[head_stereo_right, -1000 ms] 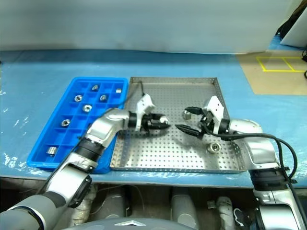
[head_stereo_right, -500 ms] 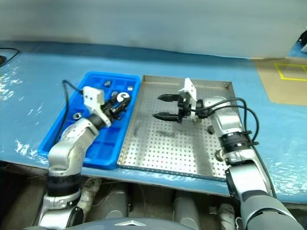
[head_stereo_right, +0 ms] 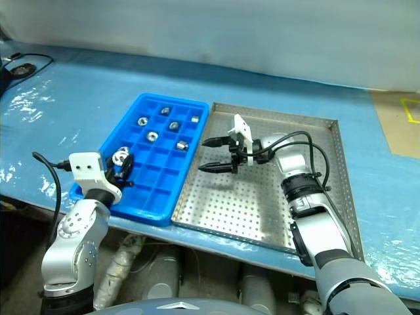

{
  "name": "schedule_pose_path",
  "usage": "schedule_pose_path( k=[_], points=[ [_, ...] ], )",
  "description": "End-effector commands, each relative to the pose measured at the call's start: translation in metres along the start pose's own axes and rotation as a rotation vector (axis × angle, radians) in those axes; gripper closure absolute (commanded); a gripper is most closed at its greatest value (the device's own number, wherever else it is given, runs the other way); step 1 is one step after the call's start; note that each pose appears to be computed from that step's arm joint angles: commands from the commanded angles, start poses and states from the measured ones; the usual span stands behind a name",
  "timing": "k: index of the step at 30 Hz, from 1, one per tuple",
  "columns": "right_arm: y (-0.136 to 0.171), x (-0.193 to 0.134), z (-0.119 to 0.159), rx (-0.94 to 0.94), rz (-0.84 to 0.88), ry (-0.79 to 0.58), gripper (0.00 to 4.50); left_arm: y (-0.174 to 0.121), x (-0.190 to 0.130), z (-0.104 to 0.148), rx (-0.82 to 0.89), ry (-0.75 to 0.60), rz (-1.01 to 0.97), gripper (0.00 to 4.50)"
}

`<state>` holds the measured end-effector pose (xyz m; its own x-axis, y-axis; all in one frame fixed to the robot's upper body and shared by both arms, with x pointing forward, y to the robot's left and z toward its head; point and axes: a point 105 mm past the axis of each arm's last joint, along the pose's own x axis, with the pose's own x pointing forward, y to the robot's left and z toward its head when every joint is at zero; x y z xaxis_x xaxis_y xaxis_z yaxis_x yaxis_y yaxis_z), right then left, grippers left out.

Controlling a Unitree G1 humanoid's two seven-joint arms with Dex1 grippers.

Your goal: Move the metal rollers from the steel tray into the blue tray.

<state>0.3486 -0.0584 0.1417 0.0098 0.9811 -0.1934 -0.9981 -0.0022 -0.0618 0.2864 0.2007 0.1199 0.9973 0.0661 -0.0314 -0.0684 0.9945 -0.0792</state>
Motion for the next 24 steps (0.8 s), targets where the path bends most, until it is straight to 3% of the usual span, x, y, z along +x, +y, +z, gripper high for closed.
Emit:
schedule_pose_path(
  k=[1, 2, 10, 16, 21, 24],
  points=[
    [-0.002, -0.003, 0.007, -0.040, 0.005, 0.004, 0.00, 0.001, -0.005, 0.006, -0.001, -0.020, 0.019, 2.65],
    [-0.002, -0.004, 0.007, -0.041, 0.004, 0.006, 0.00, 0.000, -0.005, 0.003, 0.002, -0.007, 0.014, 2.65],
    [-0.007, -0.013, 0.010, -0.052, -0.059, -0.005, 0.00, -0.022, 0.011, 0.007, 0.001, -0.014, -0.119, 0.03],
    [-0.021, -0.042, 0.008, -0.062, -0.281, -0.016, 0.00, -0.071, 0.028, 0.037, -0.013, -0.113, -0.470, 0.03],
    [-0.027, -0.068, 0.003, -0.076, -0.438, 0.022, 0.00, -0.104, 0.033, 0.047, -0.024, -0.138, -0.706, 0.03],
    [-0.040, -0.093, -0.006, -0.071, -0.616, 0.114, 0.00, -0.132, 0.033, 0.054, 0.006, -0.155, -0.903, 0.03]
  ],
)
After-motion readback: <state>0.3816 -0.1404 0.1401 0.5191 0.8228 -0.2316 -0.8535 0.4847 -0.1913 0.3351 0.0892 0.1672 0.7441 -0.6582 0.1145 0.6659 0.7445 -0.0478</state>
